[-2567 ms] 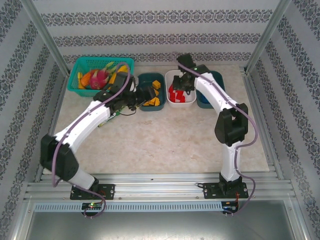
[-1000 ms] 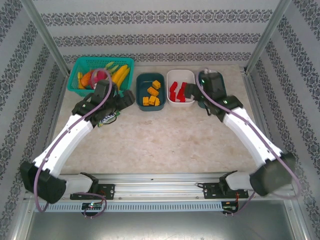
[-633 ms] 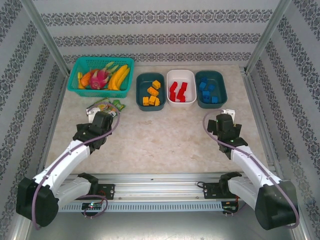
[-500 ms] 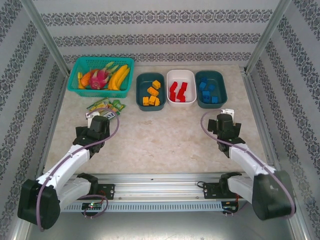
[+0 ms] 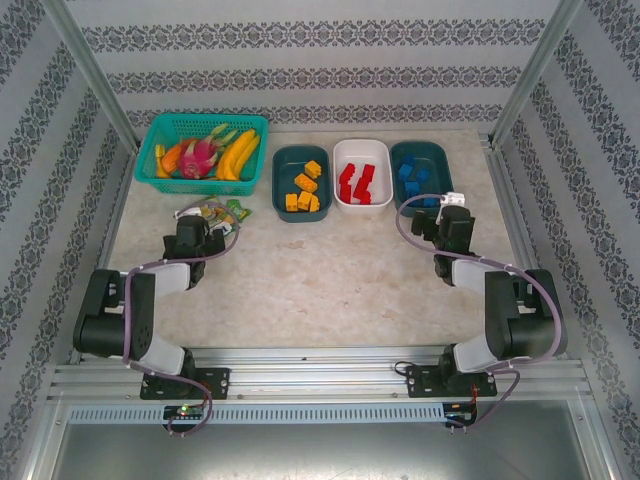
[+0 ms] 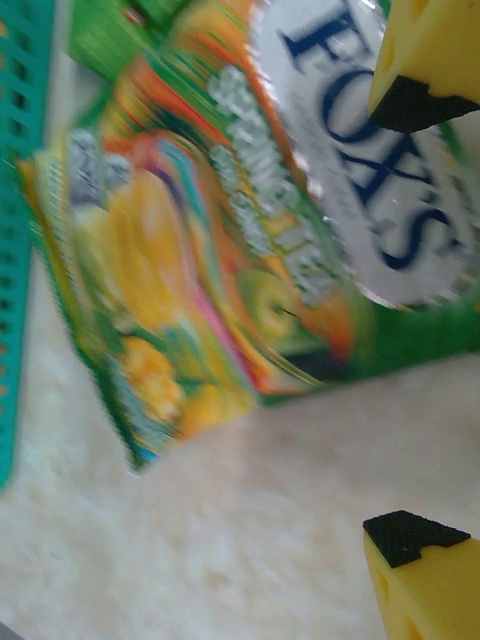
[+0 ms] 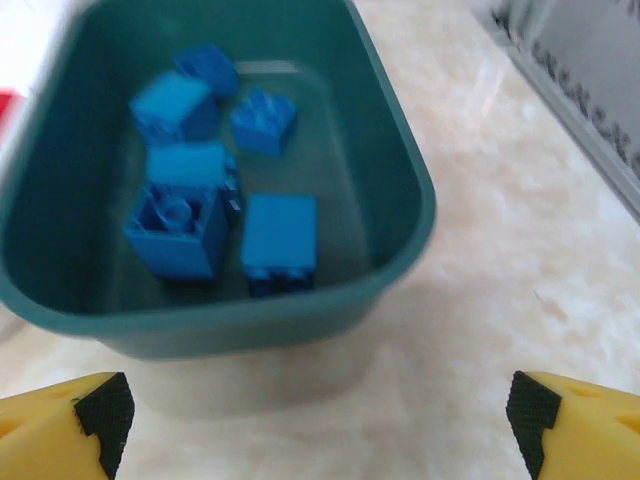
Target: Sort the legos into containers by color
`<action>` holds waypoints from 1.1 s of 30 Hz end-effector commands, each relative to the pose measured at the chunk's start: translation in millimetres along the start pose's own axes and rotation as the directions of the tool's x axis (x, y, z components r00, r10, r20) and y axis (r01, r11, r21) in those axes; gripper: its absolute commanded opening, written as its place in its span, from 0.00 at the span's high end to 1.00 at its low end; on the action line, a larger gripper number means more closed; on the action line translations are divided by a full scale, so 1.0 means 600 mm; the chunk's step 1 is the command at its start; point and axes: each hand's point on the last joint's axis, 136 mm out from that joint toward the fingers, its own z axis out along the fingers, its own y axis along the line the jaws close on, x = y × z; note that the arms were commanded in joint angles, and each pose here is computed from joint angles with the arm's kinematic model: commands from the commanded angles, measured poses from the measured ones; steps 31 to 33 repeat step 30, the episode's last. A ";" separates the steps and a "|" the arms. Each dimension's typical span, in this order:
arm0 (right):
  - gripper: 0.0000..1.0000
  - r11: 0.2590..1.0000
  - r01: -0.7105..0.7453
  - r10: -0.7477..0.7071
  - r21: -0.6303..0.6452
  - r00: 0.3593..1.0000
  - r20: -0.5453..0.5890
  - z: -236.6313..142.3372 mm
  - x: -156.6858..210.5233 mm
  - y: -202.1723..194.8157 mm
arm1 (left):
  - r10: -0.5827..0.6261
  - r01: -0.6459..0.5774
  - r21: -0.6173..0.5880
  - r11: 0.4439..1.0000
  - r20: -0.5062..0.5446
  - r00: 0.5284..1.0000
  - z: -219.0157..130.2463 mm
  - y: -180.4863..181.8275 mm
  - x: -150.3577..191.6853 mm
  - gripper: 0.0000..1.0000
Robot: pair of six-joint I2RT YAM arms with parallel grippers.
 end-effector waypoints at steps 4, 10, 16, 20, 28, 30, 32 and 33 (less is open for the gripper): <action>0.02 0.995 -0.024 0.048 -0.092 0.962 0.270 -0.044 -0.003 0.005 | -0.009 -0.026 0.143 0.989 0.239 0.971 -0.013 -0.032 -0.061 0.00; 0.02 0.998 0.024 -0.013 -0.066 0.987 0.163 -0.016 -0.012 0.020 | -0.023 -0.010 0.120 0.993 0.271 0.962 -0.013 -0.024 -0.052 0.00; 0.02 0.998 0.029 -0.019 -0.061 0.987 0.160 -0.017 -0.011 0.021 | -0.022 -0.010 0.119 0.993 0.268 0.963 -0.012 -0.024 -0.051 0.00; 0.02 0.998 0.032 -0.022 -0.061 0.987 0.161 -0.017 -0.009 0.021 | -0.018 -0.014 0.118 0.993 0.268 0.963 -0.012 -0.025 -0.051 0.00; 0.02 0.997 0.032 -0.021 -0.067 0.987 0.157 -0.016 -0.010 0.023 | -0.018 -0.014 0.117 0.993 0.269 0.963 -0.012 -0.025 -0.051 0.00; 0.02 0.997 0.033 -0.022 -0.065 0.987 0.160 -0.017 -0.010 0.022 | -0.018 -0.015 0.119 0.993 0.271 0.962 -0.013 -0.026 -0.052 0.00; 0.02 0.997 0.033 -0.022 -0.065 0.987 0.160 -0.017 -0.010 0.022 | -0.018 -0.015 0.119 0.993 0.271 0.962 -0.013 -0.026 -0.052 0.00; 0.02 0.997 0.033 -0.022 -0.065 0.987 0.160 -0.017 -0.010 0.022 | -0.018 -0.015 0.119 0.993 0.271 0.962 -0.013 -0.026 -0.052 0.00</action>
